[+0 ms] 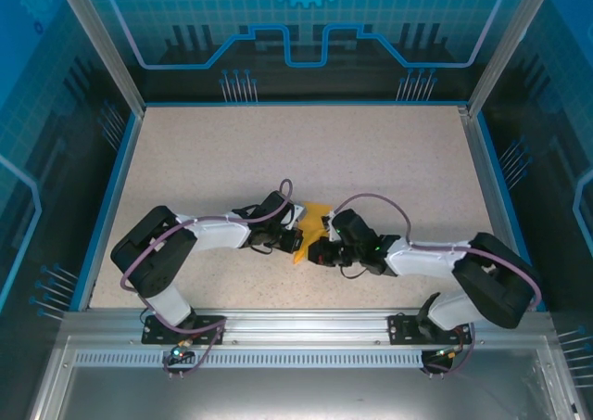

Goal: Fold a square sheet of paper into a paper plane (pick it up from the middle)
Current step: Third fold the triangle at the center of the table.

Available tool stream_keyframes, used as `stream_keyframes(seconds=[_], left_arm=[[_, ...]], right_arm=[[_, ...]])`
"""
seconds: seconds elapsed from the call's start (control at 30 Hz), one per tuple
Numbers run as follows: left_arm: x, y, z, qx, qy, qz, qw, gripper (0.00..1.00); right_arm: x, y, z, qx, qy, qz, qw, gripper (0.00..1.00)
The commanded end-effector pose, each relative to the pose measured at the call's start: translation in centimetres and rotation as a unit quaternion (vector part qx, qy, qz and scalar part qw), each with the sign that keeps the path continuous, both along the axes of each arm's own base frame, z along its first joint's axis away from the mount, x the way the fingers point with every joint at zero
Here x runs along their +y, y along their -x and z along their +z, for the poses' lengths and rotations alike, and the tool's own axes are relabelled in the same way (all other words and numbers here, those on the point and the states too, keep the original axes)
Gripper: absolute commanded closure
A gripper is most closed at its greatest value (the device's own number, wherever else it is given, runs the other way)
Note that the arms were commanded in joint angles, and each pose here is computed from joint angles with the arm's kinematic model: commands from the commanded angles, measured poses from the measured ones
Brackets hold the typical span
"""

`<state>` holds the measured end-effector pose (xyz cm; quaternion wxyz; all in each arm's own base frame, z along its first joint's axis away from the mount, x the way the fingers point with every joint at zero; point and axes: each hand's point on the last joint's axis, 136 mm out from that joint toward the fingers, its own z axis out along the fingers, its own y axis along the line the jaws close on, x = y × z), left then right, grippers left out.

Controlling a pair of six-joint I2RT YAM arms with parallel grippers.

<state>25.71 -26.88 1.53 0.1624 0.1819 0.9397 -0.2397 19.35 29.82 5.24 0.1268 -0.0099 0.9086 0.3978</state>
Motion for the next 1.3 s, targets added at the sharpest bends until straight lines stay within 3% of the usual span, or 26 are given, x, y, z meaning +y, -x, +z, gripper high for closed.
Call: stream_keyframes(seconds=[0.0,1.27], left_arm=[[0.7,0.9,-1.3,0.025,-0.014,-0.003,1.000,0.94],[0.5,0.9,-1.4,0.030,-0.010,-0.005,0.999,0.94]], right_arm=[[2.1,-0.8,1.0,-0.012,-0.042,-0.027,0.999,1.00],[2.7,0.2,-4.1,0.036,-0.026,-0.050,0.998,1.00]])
